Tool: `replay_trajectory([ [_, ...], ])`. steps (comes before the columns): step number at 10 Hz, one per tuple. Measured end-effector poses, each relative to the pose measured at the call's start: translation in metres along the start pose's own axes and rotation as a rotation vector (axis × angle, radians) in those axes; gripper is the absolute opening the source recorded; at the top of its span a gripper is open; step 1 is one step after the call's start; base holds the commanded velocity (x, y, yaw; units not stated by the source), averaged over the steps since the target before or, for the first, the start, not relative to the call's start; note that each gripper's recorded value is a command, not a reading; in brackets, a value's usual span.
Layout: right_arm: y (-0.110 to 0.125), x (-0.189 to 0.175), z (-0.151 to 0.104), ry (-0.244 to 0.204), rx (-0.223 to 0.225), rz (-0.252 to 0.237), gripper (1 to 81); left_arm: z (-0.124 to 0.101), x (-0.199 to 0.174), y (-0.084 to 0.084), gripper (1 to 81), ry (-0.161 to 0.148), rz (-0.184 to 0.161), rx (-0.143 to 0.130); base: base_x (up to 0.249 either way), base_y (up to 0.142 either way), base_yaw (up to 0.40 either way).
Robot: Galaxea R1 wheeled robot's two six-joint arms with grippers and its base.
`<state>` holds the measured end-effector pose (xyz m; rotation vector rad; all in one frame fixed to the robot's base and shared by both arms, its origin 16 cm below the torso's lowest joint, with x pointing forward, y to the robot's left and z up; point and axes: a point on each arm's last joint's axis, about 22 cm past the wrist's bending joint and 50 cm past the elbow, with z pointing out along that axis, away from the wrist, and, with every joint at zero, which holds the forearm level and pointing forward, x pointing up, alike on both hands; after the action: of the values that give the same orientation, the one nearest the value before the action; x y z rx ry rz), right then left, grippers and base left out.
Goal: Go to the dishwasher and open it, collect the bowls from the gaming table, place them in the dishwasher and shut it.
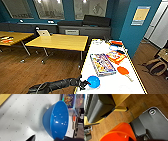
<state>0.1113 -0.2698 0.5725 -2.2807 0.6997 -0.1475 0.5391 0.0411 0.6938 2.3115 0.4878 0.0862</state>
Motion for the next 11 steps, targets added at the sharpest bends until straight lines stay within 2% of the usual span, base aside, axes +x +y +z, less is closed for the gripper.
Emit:
replay_trajectory([
  [1,0.0,0.001,0.0,0.001,-0.001,-0.001,1.0,0.001,0.002,0.003,81.1,0.011,0.0,-0.008,0.0,0.0,0.0],
  [4,0.001,-0.001,0.003,0.001,-0.001,-0.001,1.0,0.01,0.006,0.021,81.1,0.061,-0.001,-0.071,0.0,0.0,0.0],
  [6,0.002,-0.002,0.005,0.0,-0.003,-0.002,1.0,0.017,0.001,0.018,81.1,0.087,-0.02,-0.101,0.0,0.0,0.0],
  [9,0.002,0.0,0.006,0.002,-0.004,-0.005,1.0,0.028,0.002,0.019,81.1,0.11,-0.031,-0.1,0.0,0.0,0.0],
  [11,-0.001,-0.003,0.009,-0.004,0.004,-0.012,1.0,0.032,0.0,0.02,81.1,0.107,-0.03,-0.097,0.0,0.0,0.0],
])
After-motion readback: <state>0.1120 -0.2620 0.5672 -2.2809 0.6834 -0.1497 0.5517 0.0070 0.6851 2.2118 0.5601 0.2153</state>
